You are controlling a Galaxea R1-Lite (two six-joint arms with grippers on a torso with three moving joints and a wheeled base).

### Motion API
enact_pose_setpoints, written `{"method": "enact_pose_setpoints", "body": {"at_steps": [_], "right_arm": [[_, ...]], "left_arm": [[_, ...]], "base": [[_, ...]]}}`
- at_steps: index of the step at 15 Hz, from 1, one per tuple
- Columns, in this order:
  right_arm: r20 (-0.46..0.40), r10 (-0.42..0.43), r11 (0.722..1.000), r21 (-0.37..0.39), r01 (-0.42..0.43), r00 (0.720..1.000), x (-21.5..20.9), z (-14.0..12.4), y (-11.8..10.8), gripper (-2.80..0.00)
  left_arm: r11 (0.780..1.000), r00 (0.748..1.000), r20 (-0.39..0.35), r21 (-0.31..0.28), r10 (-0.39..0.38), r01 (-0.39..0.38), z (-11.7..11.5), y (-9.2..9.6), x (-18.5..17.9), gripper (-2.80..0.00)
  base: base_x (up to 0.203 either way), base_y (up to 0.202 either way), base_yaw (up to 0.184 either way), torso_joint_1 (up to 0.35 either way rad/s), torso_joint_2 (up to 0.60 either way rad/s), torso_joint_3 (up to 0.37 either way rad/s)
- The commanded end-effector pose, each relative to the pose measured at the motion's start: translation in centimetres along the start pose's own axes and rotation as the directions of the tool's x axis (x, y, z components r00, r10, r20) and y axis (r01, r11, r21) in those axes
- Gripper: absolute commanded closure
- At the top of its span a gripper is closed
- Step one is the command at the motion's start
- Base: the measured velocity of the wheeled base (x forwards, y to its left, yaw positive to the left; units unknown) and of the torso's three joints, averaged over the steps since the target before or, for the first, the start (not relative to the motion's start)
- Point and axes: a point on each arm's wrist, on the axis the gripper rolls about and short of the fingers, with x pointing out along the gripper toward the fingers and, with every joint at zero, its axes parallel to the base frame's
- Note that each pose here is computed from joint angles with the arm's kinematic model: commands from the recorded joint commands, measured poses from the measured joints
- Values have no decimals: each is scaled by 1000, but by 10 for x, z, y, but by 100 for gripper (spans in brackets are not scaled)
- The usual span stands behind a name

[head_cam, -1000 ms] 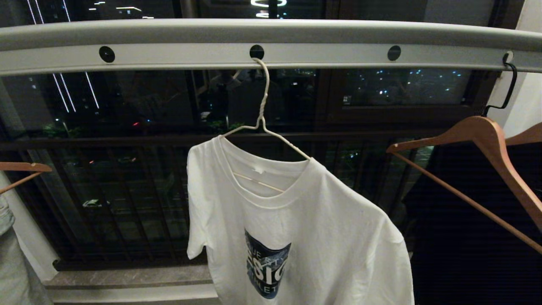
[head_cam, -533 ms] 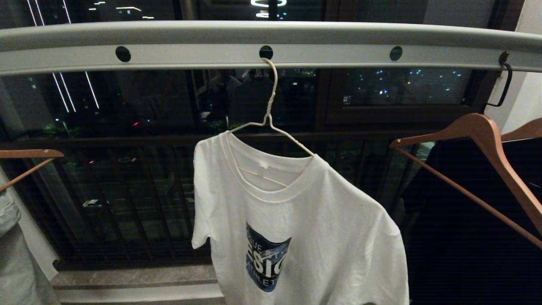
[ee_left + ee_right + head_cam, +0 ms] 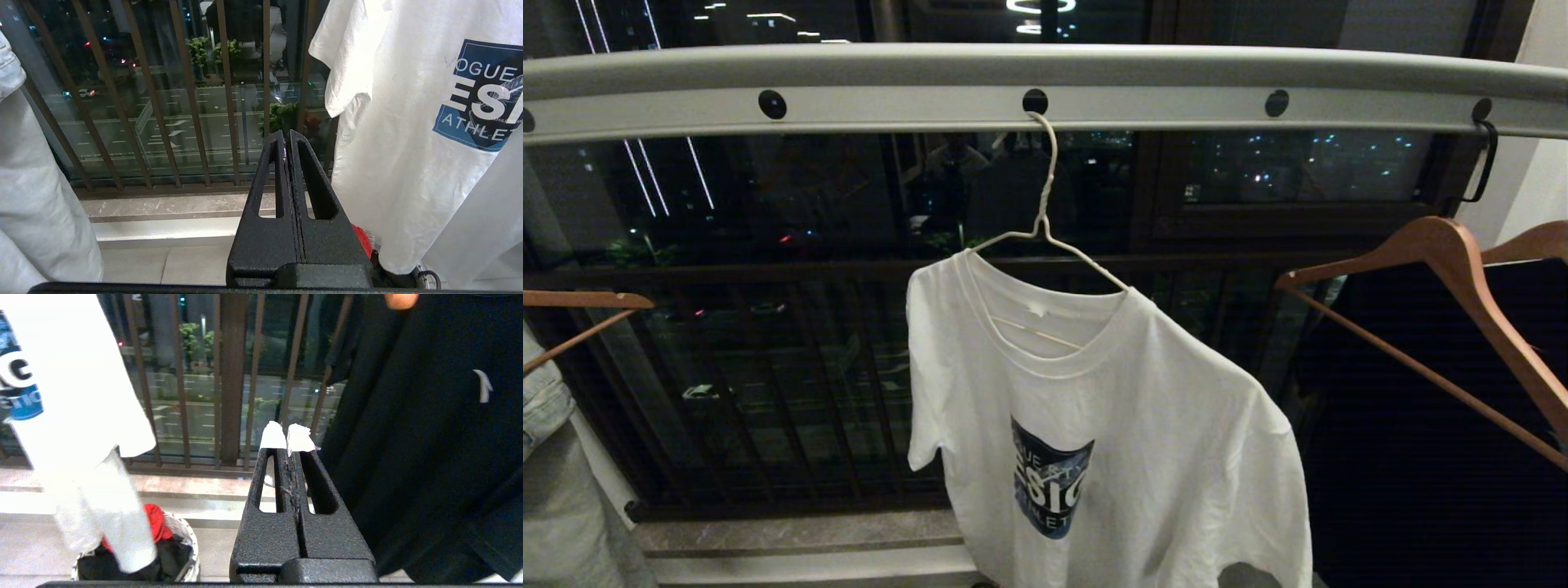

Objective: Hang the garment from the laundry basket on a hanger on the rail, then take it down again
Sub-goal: Take the clothes off the clothes rack

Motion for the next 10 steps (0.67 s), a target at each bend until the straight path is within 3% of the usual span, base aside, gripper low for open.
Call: {"method": "enact_pose_setpoints", "body": {"at_steps": [1, 4, 10], "right_arm": [[-2, 6, 1000, -1, -6, 1000, 0, 0, 0, 0], [-18, 8, 1000, -9, -8, 1000, -2, 2, 0, 0], [-32, 51, 999, -4, -51, 998, -6, 41, -2, 0]], "left_arm": [[1000, 1000, 1, 0, 0, 0, 0, 0, 0, 0], [1000, 1000, 1, 0, 0, 0, 0, 0, 0, 0], [1000, 1000, 1, 0, 0, 0, 0, 0, 0, 0]], "base": [[0, 0, 0, 0, 0, 0], [0, 0, 0, 0, 0, 0], [0, 0, 0, 0, 0, 0]]}}
